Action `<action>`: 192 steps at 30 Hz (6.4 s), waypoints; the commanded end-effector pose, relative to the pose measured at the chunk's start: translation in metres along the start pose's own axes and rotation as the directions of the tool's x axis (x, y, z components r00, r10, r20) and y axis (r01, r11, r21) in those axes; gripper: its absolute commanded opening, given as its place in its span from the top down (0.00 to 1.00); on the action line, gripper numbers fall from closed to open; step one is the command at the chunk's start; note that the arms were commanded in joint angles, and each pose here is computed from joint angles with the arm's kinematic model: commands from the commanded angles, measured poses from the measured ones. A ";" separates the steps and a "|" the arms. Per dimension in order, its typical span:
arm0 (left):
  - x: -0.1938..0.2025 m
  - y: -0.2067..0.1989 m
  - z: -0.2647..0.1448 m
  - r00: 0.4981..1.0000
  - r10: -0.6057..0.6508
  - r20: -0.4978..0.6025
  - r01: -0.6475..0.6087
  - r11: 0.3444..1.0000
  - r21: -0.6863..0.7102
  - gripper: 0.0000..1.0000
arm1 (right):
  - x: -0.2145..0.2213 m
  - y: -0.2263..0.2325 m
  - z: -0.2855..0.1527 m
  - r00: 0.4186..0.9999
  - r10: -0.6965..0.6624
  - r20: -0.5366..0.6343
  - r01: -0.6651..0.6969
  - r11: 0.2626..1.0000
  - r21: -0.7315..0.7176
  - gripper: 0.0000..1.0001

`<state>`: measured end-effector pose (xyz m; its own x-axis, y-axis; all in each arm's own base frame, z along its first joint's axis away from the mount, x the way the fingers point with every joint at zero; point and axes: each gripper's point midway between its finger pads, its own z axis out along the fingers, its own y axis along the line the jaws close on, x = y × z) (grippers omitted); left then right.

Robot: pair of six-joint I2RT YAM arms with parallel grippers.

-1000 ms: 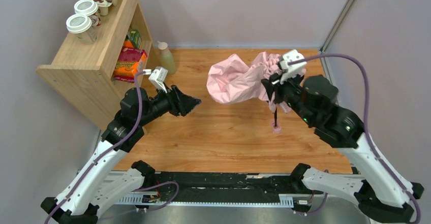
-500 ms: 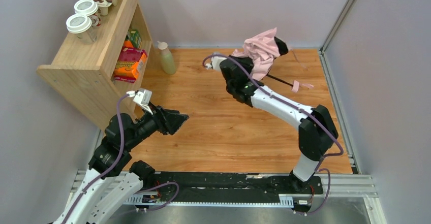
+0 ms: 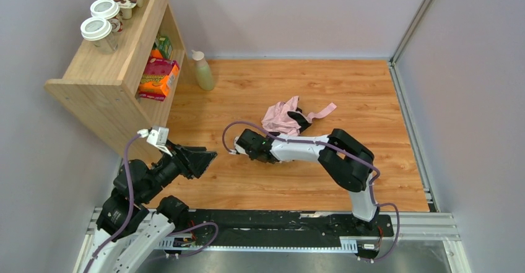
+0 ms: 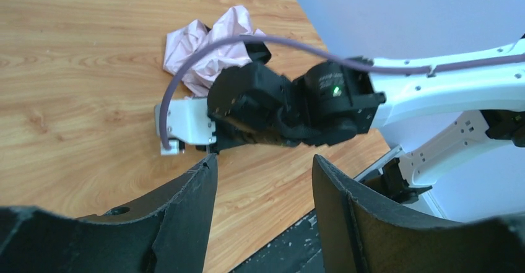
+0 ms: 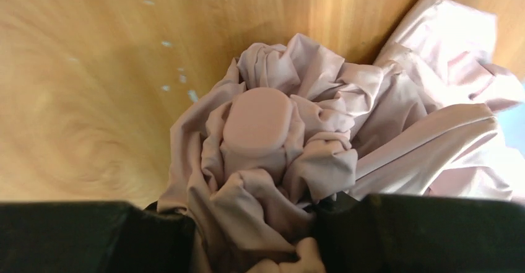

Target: Put away the umbrella

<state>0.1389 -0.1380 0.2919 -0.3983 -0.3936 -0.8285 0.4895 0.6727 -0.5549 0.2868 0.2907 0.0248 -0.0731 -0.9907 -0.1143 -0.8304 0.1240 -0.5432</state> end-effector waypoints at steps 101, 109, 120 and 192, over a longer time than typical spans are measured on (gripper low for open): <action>0.242 0.157 0.086 0.479 -0.859 0.179 0.505 0.103 -0.857 1.00 | -0.072 0.019 -0.161 0.631 0.364 0.685 -0.404 0.908 -0.110 0.00; 0.242 0.156 0.081 0.468 -0.862 0.196 0.485 0.064 -0.872 1.00 | -0.093 0.031 -0.127 0.687 0.191 0.701 -0.351 0.932 0.089 0.00; 0.249 0.152 0.081 0.457 -0.877 0.151 0.444 0.078 -0.892 1.00 | -0.099 0.060 -0.082 0.789 0.164 0.593 -0.253 0.965 0.070 0.11; 0.209 0.168 0.163 0.605 -0.788 0.113 0.655 0.411 -0.634 0.25 | -0.031 0.129 -0.005 0.518 0.737 -0.435 -0.514 -0.138 -0.847 1.00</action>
<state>0.2675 -0.2173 0.0384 -0.5574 -0.8301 -0.0180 -0.5049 0.3561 -0.7863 0.2340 0.3801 0.0375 -0.8395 -0.3432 -0.4213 -0.5031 0.1980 0.8412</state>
